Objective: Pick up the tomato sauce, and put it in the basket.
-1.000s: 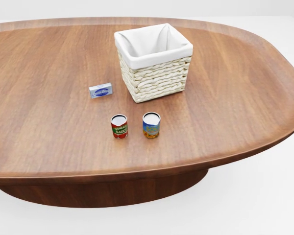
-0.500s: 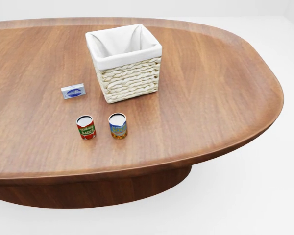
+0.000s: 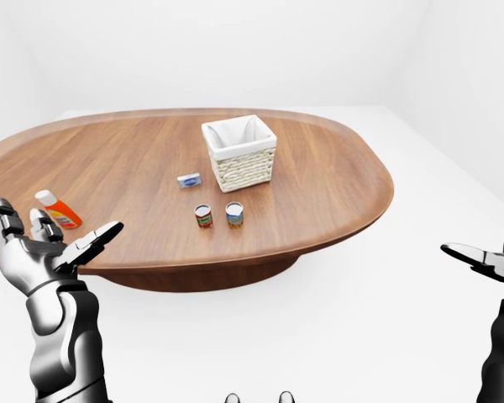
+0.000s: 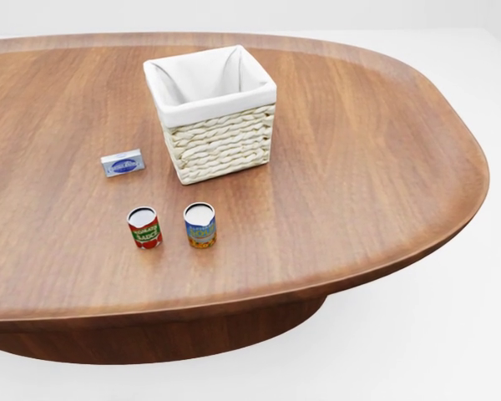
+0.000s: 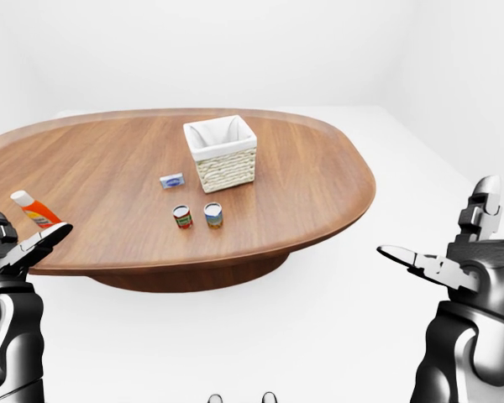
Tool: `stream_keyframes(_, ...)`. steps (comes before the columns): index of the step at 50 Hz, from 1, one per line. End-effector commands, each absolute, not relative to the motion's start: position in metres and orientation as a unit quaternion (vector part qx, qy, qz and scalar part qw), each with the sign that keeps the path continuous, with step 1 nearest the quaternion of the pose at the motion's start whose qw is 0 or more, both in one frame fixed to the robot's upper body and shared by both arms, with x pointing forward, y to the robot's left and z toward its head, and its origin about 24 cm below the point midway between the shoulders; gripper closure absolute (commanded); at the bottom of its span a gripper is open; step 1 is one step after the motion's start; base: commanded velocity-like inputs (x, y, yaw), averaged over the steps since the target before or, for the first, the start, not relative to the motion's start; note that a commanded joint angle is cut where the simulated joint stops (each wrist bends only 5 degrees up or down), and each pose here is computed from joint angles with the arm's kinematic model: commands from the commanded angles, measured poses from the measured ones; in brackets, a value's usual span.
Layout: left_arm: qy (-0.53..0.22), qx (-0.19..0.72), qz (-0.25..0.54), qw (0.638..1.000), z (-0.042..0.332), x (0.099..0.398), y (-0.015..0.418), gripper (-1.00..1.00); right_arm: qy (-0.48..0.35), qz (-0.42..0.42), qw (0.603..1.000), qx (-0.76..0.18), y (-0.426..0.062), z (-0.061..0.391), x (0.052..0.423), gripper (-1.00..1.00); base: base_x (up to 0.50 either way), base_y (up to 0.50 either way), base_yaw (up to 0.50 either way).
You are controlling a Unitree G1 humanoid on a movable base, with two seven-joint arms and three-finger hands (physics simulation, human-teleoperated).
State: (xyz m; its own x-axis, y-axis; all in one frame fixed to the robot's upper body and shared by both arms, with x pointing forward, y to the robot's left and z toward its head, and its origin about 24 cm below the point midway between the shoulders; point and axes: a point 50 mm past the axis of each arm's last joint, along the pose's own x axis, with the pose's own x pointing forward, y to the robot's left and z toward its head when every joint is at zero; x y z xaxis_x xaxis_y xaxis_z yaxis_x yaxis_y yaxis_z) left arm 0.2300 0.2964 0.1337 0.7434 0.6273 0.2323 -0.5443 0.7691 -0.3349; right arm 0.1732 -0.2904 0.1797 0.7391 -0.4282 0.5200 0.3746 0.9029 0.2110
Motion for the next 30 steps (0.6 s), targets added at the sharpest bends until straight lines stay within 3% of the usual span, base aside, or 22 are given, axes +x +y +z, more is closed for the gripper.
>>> stream_keyframes(1, -0.165, -0.123, 0.316, 0.926, 0.1325, 0.2304, 0.296, -1.0, -0.289, -0.212, 0.932, 0.044, -0.2891, 0.1795, 0.1742, -1.0, 0.17, 0.0, 0.0)
stream_keyframes(30, -0.155, -0.122, 0.314, 0.929, 0.1281, 0.233, 0.2953, -1.0, -0.278, -0.204, 0.938, 0.044, -0.286, 0.1747, 0.1782, -1.0, 0.2, 0.0, 0.0)
